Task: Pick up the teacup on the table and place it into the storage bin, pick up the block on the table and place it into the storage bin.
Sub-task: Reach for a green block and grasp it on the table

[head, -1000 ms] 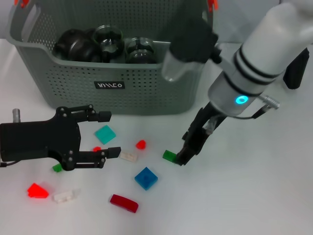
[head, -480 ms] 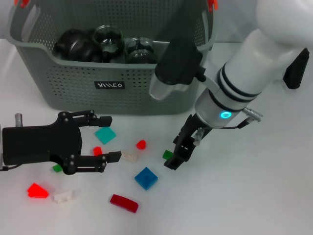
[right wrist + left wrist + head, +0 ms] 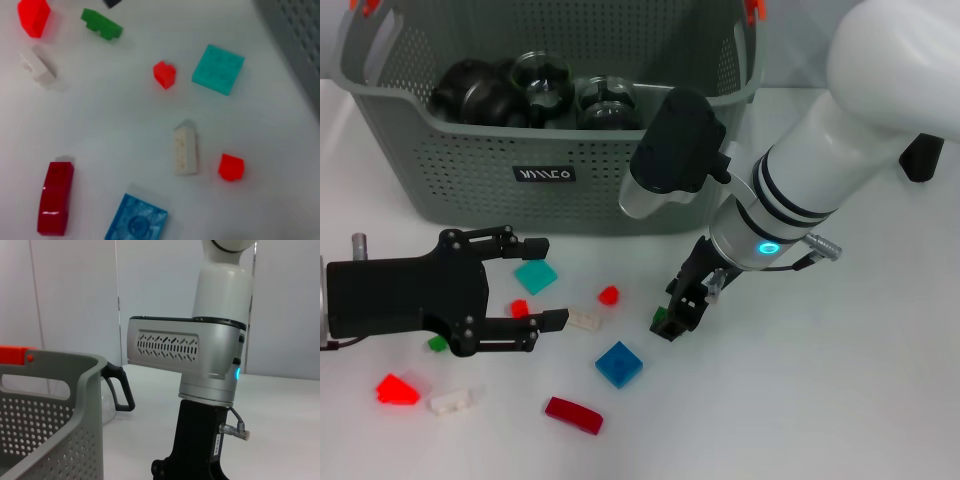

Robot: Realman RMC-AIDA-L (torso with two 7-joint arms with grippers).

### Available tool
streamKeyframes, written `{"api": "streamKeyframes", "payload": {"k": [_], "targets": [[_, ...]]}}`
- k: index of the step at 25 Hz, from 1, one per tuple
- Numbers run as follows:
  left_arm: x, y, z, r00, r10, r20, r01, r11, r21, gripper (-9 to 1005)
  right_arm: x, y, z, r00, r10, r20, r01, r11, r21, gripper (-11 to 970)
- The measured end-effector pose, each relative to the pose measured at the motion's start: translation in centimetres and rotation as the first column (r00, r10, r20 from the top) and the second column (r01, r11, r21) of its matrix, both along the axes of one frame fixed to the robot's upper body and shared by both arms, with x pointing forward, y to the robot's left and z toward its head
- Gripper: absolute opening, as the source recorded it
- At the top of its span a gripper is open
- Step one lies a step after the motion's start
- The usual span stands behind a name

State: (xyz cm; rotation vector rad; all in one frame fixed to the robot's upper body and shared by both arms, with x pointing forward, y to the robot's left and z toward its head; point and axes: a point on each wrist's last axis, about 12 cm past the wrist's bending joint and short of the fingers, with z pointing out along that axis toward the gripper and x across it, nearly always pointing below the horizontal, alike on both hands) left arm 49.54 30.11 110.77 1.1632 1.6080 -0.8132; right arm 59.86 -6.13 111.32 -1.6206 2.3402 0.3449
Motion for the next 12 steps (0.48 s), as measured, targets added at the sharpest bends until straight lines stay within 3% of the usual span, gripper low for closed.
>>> {"api": "streamKeyframes", "payload": {"k": [12], "targets": [[0.1, -0.05, -0.39, 1.0, 0.015, -0.004, -0.015, 1.0, -0.001, 787, 0.14, 0.07, -0.45, 1.0, 0.005, 0.03, -0.005, 1.0, 0.001, 542]]}}
